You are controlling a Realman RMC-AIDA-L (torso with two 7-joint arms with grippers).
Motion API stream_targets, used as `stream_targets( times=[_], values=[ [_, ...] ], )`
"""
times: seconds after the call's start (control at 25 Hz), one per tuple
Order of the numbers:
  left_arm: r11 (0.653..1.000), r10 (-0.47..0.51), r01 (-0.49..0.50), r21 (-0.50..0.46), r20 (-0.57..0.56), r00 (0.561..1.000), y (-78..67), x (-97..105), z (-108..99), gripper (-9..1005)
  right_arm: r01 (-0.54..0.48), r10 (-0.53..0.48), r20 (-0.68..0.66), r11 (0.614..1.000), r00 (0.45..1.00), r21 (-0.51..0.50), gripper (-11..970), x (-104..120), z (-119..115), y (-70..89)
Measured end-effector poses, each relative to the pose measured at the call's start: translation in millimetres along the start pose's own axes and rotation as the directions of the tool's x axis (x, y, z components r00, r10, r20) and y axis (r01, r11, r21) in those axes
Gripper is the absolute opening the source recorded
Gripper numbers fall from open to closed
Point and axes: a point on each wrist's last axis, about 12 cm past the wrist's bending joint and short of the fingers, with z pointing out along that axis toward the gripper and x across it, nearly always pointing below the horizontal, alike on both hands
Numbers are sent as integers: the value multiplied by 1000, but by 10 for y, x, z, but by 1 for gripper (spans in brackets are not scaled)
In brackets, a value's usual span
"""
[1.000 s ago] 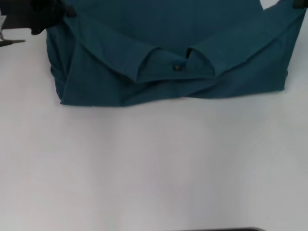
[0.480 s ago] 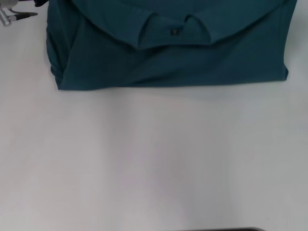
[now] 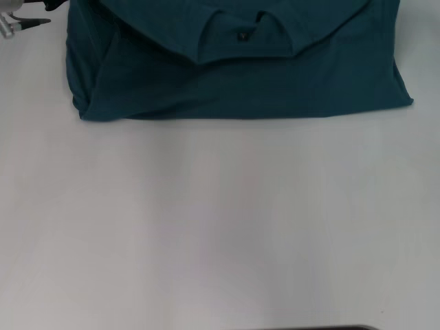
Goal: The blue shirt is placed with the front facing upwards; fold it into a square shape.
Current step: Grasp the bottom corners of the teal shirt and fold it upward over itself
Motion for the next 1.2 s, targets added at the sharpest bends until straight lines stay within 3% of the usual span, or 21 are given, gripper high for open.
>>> stream_targets(
  times=[0.2,0.52,1.2],
  values=[
    [1000,0,0,1,-2,1000,-6,23,15,12,48,-47,-21,998,999,37,128,10,120,51],
    [1000,-7,7,3,-11,1000,-2,81,36,11,146,-145,-70,989,987,12,137,8,275,242],
    [1000,-23,23,-1,17,1000,-15,90,38,12,218,-215,-51,974,975,65,157,-90,318,280]
  ],
)
